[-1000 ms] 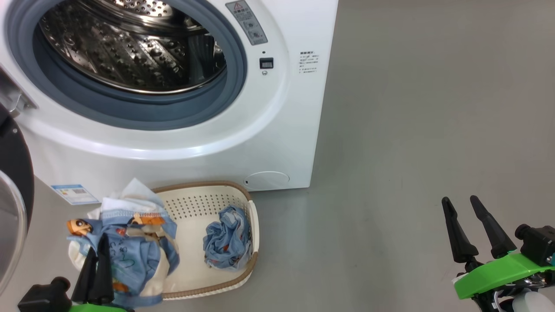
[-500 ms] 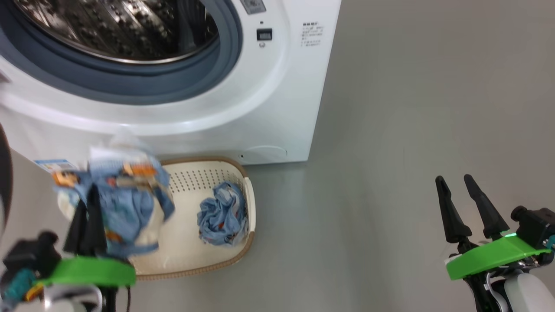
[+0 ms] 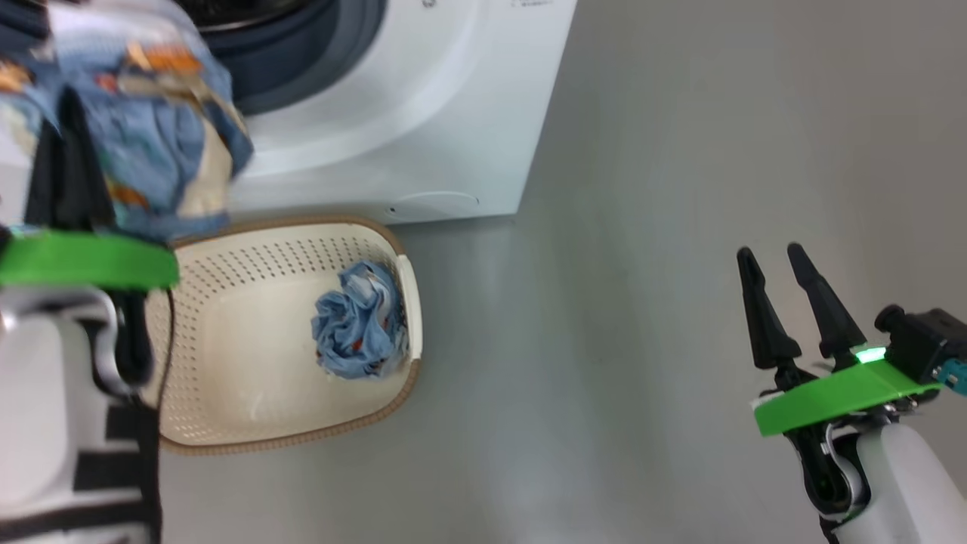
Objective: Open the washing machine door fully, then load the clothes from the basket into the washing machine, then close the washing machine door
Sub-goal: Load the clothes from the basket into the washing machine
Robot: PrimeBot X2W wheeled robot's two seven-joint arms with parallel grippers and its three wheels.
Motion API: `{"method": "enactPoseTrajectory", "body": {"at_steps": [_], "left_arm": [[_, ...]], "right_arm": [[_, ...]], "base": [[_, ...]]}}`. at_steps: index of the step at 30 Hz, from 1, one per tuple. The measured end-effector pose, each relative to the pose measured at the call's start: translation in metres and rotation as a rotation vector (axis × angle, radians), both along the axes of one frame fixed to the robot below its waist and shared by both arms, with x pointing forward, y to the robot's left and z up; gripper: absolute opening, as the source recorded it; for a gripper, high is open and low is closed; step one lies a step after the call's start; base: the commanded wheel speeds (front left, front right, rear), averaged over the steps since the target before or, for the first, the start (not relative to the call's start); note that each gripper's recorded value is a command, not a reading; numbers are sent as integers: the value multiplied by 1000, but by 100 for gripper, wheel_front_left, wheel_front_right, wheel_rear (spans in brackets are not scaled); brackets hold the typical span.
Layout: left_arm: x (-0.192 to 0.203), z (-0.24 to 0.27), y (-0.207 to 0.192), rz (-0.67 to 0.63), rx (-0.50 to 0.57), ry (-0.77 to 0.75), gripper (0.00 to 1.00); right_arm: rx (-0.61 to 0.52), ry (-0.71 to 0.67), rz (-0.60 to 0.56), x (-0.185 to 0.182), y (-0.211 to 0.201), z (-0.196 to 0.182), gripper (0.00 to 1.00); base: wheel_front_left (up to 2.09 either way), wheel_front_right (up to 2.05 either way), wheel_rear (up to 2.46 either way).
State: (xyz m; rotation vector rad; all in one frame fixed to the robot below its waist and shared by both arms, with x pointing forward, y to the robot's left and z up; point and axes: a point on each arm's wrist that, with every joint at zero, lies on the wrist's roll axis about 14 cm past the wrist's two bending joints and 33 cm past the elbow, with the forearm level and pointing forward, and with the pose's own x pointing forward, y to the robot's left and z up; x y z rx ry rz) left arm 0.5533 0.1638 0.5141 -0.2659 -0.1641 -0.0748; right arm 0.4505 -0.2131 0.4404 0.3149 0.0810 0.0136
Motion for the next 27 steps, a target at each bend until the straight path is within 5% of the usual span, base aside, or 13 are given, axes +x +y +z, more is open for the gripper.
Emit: {"method": "enactPoseTrajectory", "body": {"at_steps": [11,27], "left_arm": [[84,-24,-18,-44,55,91,0],[148,-28,-36,-81,102,130,0]], "right_arm": [[2,29,-16,13,-3,-17,100],[-2,61,-43,14,-9,-30,100]], "base": [[0,0,0],[0,0,0]]}}
